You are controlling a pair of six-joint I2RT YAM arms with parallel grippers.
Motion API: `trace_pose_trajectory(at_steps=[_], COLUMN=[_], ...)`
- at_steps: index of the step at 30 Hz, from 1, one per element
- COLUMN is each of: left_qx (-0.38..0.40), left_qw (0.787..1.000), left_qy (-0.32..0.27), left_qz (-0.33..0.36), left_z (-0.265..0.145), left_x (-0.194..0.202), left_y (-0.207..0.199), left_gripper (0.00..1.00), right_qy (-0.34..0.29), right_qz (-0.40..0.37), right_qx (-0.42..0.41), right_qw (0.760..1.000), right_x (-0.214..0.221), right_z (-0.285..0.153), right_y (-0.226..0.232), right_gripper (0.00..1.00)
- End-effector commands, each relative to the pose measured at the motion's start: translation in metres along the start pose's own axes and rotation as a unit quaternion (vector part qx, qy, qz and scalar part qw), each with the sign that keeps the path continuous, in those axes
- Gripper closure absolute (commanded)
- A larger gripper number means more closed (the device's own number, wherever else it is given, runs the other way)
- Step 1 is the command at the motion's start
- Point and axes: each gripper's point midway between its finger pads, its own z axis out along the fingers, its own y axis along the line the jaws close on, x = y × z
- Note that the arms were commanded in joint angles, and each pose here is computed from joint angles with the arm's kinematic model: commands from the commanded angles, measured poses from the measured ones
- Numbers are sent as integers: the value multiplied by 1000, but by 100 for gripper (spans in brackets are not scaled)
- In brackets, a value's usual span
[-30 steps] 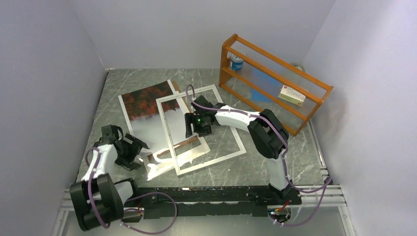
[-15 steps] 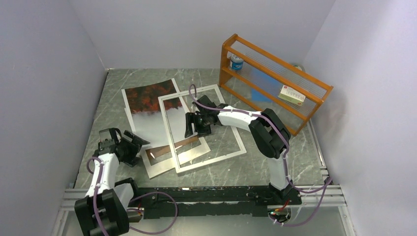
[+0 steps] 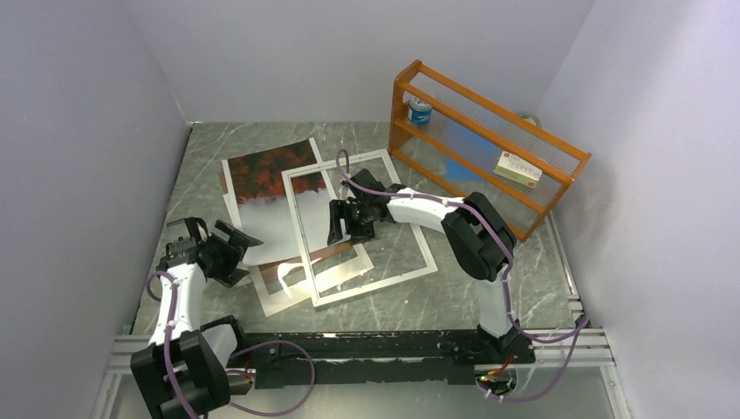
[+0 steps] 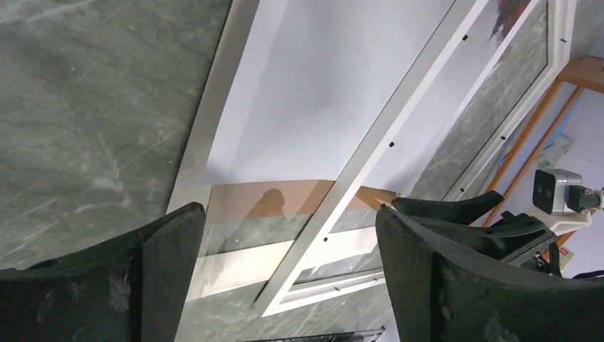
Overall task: Put the photo into the frame
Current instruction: Pick up the photo frame item at the center of the board.
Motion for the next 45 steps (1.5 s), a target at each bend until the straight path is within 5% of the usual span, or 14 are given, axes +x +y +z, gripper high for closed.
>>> trace_pose_trajectory(at_steps=[1,5,10,20,35,45], left_qx=[42,71,129,83,24,-20], left_qw=[999,997,987,988,980,984], left_qy=[6,12,89,128,197,173], left_qz=[9,1,-29,-11,-3,20], left_z=[-7,-13,-19,-22,-28,-32], left_x=[-4,-5,11,19,46,37], left_y=[-22,-33,-50,-37,-27,-24], left_gripper=[7,9,15,53,45,96], right_qy=[38,38,31,28,26,26], right_qz=[9,11,13,25,37,45], right_qx=[36,31,22,17,5,6], right_qw=[999,999,999,999,999,999], right_x=[25,24,18,16,8,6], right_z=[13,12,9,6,6,6], right_y=[-30,-31,-28,-35,-37,-41], right_gripper=[27,27,27,28,30,34])
